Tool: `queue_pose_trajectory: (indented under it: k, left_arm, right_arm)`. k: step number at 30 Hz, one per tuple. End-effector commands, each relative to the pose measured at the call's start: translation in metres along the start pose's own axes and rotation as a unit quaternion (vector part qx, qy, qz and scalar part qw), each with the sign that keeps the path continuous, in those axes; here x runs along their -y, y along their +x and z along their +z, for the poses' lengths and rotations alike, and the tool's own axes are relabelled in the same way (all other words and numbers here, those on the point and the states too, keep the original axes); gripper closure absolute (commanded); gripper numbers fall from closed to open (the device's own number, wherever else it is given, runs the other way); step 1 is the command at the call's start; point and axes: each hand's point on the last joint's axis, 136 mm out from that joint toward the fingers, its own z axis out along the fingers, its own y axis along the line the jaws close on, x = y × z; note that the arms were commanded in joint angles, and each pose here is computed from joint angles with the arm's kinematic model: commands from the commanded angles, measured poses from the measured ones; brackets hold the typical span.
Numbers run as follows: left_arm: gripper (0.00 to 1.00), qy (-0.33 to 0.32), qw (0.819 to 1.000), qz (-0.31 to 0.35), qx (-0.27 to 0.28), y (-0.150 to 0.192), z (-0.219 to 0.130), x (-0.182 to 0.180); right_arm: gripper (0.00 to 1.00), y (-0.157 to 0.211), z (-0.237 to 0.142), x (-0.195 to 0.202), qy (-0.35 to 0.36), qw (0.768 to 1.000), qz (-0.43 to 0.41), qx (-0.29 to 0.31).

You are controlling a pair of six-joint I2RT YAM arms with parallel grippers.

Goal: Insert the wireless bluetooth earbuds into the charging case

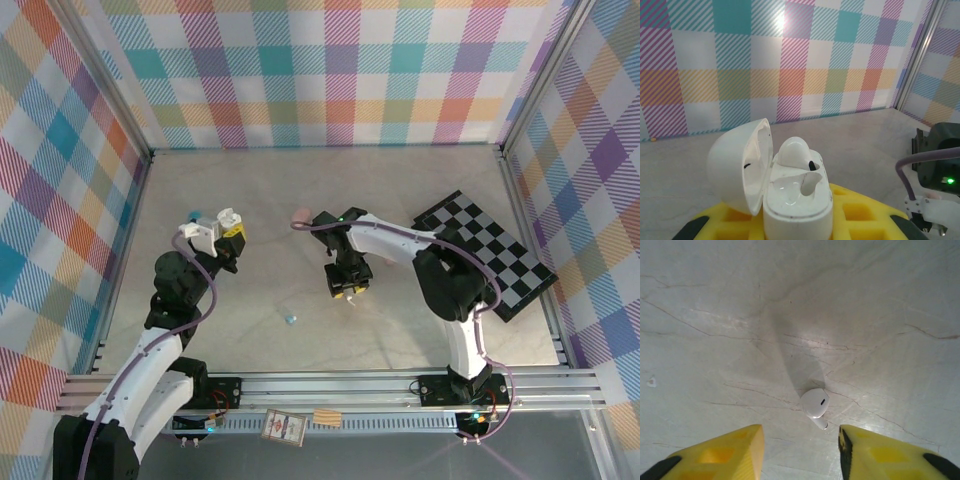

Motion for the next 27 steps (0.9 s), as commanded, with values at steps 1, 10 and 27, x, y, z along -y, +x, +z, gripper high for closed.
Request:
queue_pose_trajectory:
  k: [1, 10, 27]
  left_arm:
    - [1.0, 0.003, 1.0, 0.016, -0.008, 0.006, -0.002, 0.002]
    - [1.0, 0.004, 1.0, 0.025, -0.003, 0.004, -0.003, 0.003]
    - [1.0, 0.004, 1.0, 0.027, -0.01, 0.004, -0.005, 0.004]
  right_arm:
    - [0.59, 0.011, -0.003, 0.0, 0.012, 0.999, -0.009, -0.041]
    - [0.63, 0.001, 0.013, 0.005, 0.043, 0.997, -0.018, -0.058]
    - [0.7, 0.005, 0.033, 0.012, 0.055, 0.996, -0.02, -0.07]
